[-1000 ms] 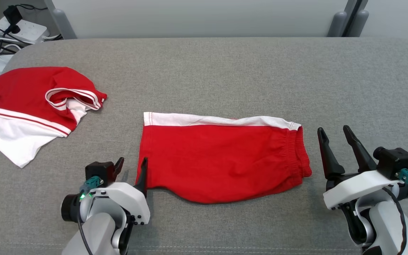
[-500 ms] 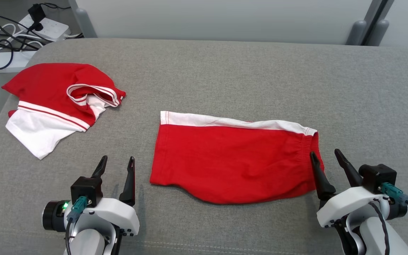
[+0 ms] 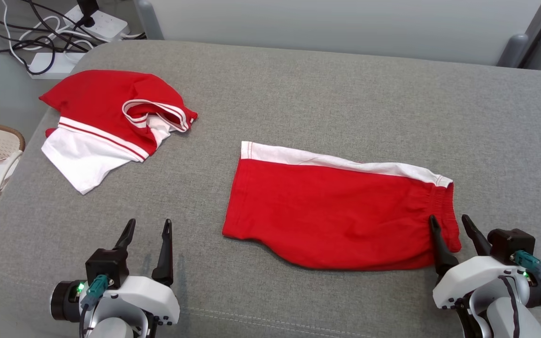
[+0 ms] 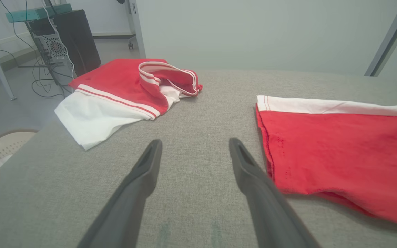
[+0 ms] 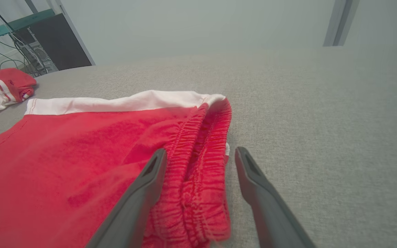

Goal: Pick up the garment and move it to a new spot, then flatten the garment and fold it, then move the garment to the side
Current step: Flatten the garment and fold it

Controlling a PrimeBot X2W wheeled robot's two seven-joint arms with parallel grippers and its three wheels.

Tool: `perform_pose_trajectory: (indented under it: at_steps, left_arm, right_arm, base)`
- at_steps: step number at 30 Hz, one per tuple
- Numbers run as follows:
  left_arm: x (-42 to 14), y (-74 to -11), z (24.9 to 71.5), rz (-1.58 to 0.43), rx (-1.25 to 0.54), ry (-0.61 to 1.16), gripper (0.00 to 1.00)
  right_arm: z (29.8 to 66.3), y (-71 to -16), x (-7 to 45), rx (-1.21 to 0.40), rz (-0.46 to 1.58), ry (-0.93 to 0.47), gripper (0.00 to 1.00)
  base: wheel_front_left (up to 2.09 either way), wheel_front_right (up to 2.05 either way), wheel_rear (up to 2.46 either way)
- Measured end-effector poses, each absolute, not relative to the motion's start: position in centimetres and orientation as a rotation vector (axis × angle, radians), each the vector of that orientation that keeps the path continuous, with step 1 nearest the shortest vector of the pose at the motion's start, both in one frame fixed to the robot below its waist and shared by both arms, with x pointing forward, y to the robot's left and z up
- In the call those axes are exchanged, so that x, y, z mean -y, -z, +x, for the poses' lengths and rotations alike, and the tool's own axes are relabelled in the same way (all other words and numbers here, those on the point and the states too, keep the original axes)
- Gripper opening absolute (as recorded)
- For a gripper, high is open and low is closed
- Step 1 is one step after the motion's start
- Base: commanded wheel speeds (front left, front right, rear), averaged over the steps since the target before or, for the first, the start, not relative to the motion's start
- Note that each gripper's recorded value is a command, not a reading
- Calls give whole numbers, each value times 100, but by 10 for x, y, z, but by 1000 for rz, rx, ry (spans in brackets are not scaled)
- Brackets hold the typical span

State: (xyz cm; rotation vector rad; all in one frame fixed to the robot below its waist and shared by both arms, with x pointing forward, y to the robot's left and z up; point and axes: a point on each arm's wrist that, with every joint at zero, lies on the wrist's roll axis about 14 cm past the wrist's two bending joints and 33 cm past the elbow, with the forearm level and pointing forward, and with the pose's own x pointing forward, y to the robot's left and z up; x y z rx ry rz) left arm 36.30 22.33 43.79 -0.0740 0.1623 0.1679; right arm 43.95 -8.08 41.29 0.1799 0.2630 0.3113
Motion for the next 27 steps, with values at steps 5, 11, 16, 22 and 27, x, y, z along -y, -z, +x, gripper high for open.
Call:
perform_pose_trajectory:
  at_steps: [5, 11, 16, 22, 27]
  left_arm:
    - [-222, -435, 363, -86, -168, -172, 100]
    - [-220, -429, 364, -83, -185, -161, 100]
    - [-218, -424, 365, -91, -201, -152, 100]
    - [-216, -418, 364, -87, -219, -150, 100]
    - [-219, -417, 360, -83, -224, -156, 100]
  right_arm:
    - [437, -400, 84, -304, 219, -273, 100]
    - [434, -380, 94, -378, 322, -193, 100]
    - [440, -376, 85, -401, 395, -187, 100]
    - [444, -377, 62, -429, 472, -230, 100]
    - [444, -375, 57, -452, 485, -251, 100]
  base:
    - [0, 0, 0]
    - [0, 0, 0]
    - [0, 0, 0]
    - [0, 0, 0]
    - [0, 0, 0]
